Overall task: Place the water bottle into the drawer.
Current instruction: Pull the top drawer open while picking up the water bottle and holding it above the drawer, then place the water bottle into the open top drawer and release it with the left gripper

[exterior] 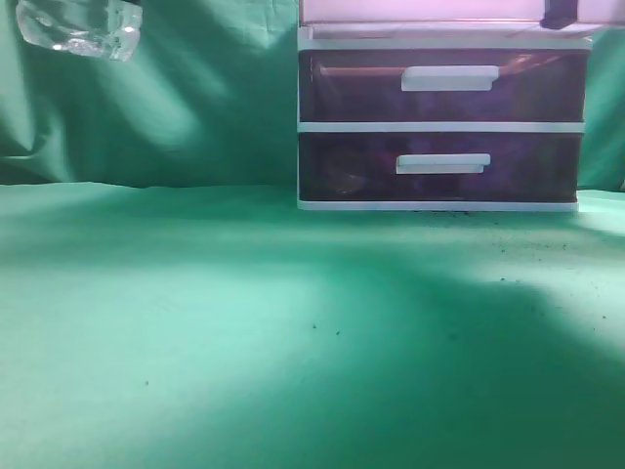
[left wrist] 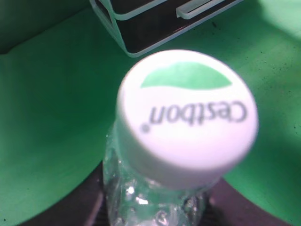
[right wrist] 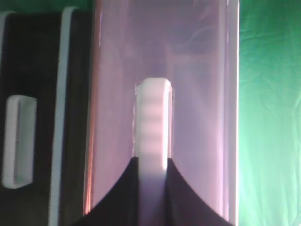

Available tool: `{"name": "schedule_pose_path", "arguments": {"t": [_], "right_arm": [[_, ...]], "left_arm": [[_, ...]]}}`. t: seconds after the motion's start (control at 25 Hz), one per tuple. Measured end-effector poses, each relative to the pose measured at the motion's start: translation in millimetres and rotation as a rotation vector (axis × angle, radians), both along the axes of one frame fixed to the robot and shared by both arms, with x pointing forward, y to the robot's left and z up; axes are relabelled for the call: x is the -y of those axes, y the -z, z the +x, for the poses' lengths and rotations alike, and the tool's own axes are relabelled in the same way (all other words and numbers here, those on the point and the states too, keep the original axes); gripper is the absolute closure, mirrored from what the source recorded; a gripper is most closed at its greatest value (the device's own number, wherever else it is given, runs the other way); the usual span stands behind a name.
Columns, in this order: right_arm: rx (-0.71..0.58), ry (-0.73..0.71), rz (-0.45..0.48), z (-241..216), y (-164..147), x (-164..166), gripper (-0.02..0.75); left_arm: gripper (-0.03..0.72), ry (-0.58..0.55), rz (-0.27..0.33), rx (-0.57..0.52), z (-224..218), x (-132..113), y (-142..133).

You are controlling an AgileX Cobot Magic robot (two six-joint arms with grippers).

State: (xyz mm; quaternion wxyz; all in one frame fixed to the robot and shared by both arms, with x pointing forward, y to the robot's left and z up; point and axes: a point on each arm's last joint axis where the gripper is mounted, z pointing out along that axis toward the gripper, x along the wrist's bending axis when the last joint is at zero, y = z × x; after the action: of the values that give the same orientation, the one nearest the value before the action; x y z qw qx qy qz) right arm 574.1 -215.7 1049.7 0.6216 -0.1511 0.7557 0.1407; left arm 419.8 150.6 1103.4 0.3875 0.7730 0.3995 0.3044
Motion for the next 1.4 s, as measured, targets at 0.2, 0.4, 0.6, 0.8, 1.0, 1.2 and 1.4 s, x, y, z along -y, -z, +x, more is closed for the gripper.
{"name": "schedule_pose_path", "arguments": {"t": [0.2,0.4,0.6,0.8,1.0,1.2,1.4], "right_arm": [[-0.033,-0.016,0.005,-30,5,-4,0.662],[-0.065,-0.021,-0.003,-42,6,-9,0.662],[-0.09,0.004,0.019,-43,8,-8,0.662],[-0.105,0.023,0.037,-42,9,-7,0.662],[-0.105,0.024,0.038,-42,9,-7,0.662],[-0.104,0.023,0.037,-42,9,-7,0.662],[-0.103,0.017,0.031,-43,9,-8,0.662]], "left_arm": [[0.431,0.004,0.018,0.019,1,0,-1],[0.431,0.007,0.02,0.045,2,0,-6],[0.431,0.039,-0.092,0.166,7,8,-50],[0.431,0.145,-0.208,0.411,19,32,-119],[0.431,0.156,-0.237,0.492,56,73,-151],[0.431,0.087,-0.14,0.457,110,117,-129],[0.431,-0.006,-0.128,0.33,160,125,-89]]}}
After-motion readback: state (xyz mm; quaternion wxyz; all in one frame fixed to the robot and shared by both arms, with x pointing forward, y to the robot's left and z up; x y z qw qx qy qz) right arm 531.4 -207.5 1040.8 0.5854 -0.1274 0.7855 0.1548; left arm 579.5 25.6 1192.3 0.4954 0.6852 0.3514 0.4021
